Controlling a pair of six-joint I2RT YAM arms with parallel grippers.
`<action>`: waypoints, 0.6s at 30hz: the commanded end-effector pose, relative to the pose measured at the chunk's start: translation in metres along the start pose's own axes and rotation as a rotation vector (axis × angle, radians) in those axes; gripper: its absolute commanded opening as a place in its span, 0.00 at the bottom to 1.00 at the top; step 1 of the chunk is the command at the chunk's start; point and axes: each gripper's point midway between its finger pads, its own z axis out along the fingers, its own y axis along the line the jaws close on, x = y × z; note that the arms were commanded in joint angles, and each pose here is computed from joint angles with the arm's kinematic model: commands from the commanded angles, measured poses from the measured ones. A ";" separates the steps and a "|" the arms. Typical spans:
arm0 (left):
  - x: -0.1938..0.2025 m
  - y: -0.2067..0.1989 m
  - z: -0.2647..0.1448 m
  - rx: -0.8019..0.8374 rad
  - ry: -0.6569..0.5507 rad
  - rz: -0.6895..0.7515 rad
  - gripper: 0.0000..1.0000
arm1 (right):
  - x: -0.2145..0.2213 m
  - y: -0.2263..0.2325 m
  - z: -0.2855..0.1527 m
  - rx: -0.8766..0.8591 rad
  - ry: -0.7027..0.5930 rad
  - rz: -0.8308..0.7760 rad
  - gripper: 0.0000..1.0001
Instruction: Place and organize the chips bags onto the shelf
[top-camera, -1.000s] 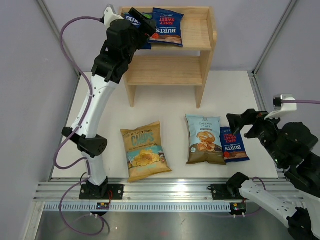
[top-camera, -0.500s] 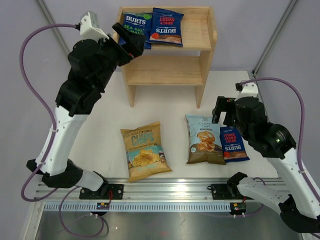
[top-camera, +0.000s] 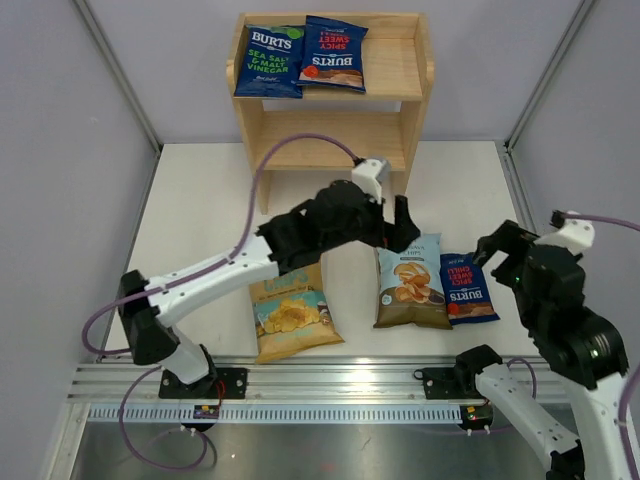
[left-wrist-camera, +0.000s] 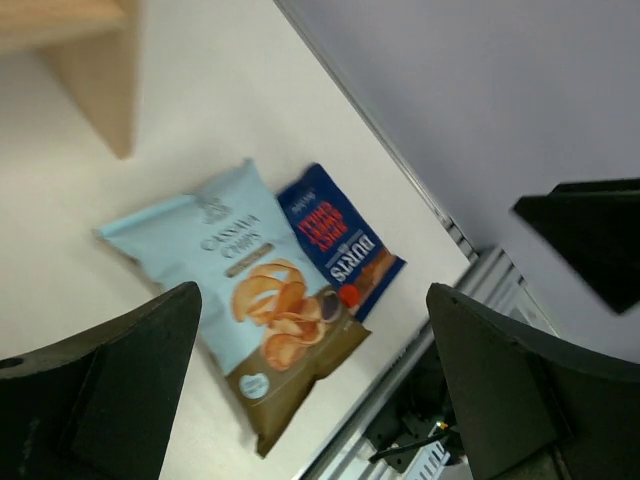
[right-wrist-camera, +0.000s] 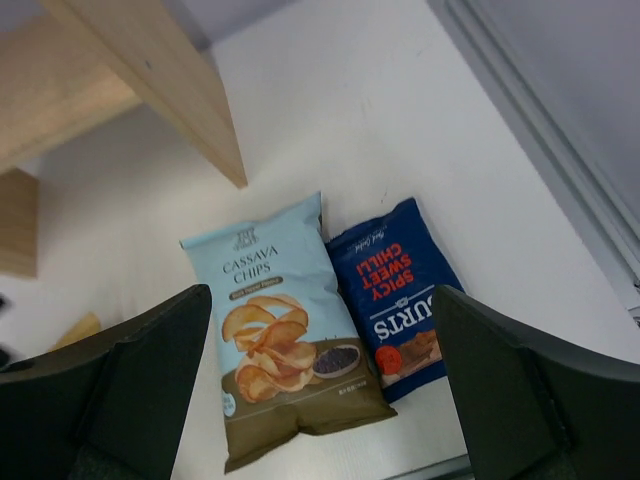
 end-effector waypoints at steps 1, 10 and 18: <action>0.015 -0.056 0.032 0.163 -0.002 -0.011 0.99 | -0.034 -0.037 -0.036 0.090 -0.179 0.135 1.00; 0.083 -0.097 0.129 0.198 0.138 -0.069 0.99 | -0.055 -0.053 -0.077 0.041 -0.277 0.115 1.00; 0.164 -0.064 0.227 0.074 0.262 -0.144 0.99 | -0.050 -0.047 -0.085 -0.040 -0.274 0.097 0.99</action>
